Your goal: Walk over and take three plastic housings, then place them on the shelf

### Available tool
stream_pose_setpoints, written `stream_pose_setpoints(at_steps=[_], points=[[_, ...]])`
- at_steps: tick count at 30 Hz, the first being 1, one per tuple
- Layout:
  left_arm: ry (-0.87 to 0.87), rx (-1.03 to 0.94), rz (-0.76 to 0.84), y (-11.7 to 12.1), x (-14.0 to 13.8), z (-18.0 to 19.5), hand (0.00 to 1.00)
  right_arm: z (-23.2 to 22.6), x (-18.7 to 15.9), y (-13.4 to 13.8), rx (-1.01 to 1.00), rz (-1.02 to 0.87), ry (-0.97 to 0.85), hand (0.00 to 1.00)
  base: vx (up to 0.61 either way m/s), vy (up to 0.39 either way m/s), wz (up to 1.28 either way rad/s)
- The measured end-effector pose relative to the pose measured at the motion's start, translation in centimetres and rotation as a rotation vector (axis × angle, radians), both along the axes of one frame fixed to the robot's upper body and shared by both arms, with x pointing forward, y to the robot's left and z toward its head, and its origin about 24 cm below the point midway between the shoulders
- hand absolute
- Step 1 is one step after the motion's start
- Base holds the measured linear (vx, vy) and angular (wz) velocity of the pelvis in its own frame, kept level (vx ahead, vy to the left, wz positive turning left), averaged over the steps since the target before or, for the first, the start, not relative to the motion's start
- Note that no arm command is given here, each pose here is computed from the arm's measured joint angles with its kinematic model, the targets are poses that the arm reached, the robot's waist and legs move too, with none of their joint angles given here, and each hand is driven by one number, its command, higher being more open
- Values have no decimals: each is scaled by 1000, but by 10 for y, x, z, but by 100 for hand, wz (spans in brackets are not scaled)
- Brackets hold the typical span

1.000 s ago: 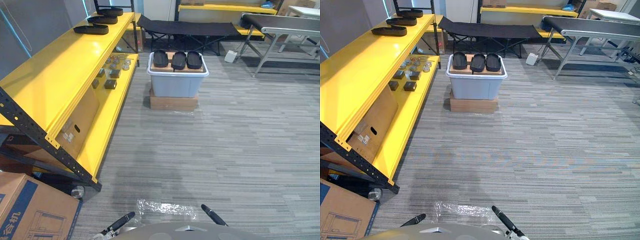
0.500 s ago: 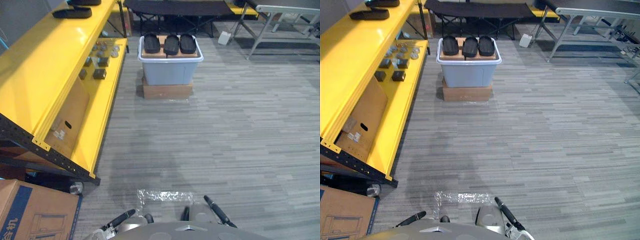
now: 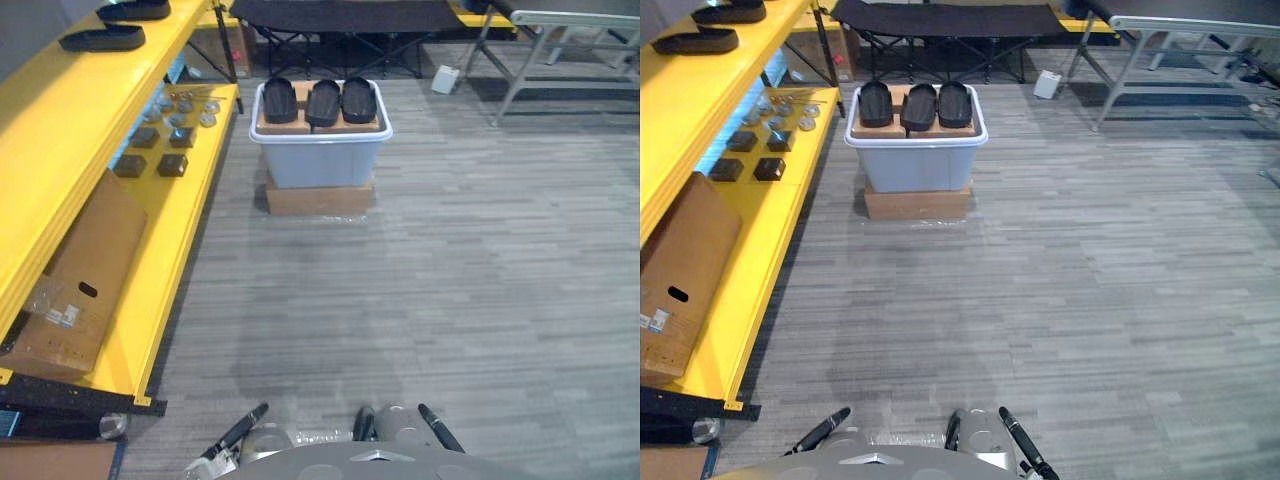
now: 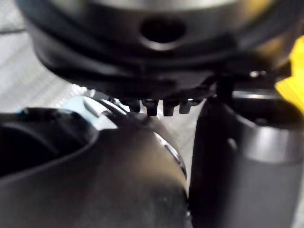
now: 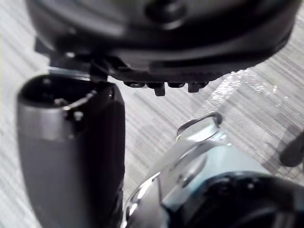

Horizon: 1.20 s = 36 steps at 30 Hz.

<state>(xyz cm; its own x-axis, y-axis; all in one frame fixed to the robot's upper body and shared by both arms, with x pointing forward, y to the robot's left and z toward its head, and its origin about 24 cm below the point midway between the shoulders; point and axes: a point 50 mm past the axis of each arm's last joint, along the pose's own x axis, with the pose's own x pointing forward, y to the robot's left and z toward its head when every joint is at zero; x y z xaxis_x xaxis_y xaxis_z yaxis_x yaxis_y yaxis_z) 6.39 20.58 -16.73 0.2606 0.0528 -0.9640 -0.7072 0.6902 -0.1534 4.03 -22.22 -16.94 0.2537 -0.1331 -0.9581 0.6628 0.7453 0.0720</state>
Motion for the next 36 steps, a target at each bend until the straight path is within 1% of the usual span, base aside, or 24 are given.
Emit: stream_pose_setpoints(at_steps=[4,6,7,8,10,11,14,17,22,23,25,28,31,34,36], points=[[-90,-56,1,-6,14,4,100,3,25,-2,-16,64,-43,100,350,-2,-48],[-79,-62,14,-6,7,2,100,6,46,-2,-33,86,-87,100,435,181,-96],[-75,-69,27,-8,5,2,100,8,50,-2,-37,96,-99,100,384,200,-90],[-65,-82,58,-11,2,1,100,7,53,4,-26,119,-104,100,368,186,-66],[-67,-58,54,-1,5,3,100,6,57,16,11,139,-112,100,545,185,-36],[-70,-46,20,3,15,5,100,7,59,18,28,120,-118,100,572,185,5],[-56,-10,-3,12,16,6,100,7,64,22,38,153,-120,100,466,160,-11],[-44,33,-42,12,15,5,100,7,61,17,35,194,-113,100,422,65,4],[-132,39,-110,0,57,13,100,10,66,10,20,164,-156,100,342,-106,42],[-129,50,-124,0,57,13,100,9,62,10,21,153,-143,100,509,-313,20],[-125,48,-88,2,51,13,100,5,45,12,28,134,-76,100,465,-344,10],[-90,30,-55,-8,38,7,100,4,30,2,-6,78,-15,100,446,-313,21],[-133,11,-9,-13,46,10,100,4,25,-4,-18,43,6,100,469,-361,46],[-191,19,23,-9,48,11,100,4,21,-11,-46,50,39,100,390,-160,33],[-206,5,27,-7,48,12,100,5,28,-14,-66,40,28,100,297,-43,-5]])
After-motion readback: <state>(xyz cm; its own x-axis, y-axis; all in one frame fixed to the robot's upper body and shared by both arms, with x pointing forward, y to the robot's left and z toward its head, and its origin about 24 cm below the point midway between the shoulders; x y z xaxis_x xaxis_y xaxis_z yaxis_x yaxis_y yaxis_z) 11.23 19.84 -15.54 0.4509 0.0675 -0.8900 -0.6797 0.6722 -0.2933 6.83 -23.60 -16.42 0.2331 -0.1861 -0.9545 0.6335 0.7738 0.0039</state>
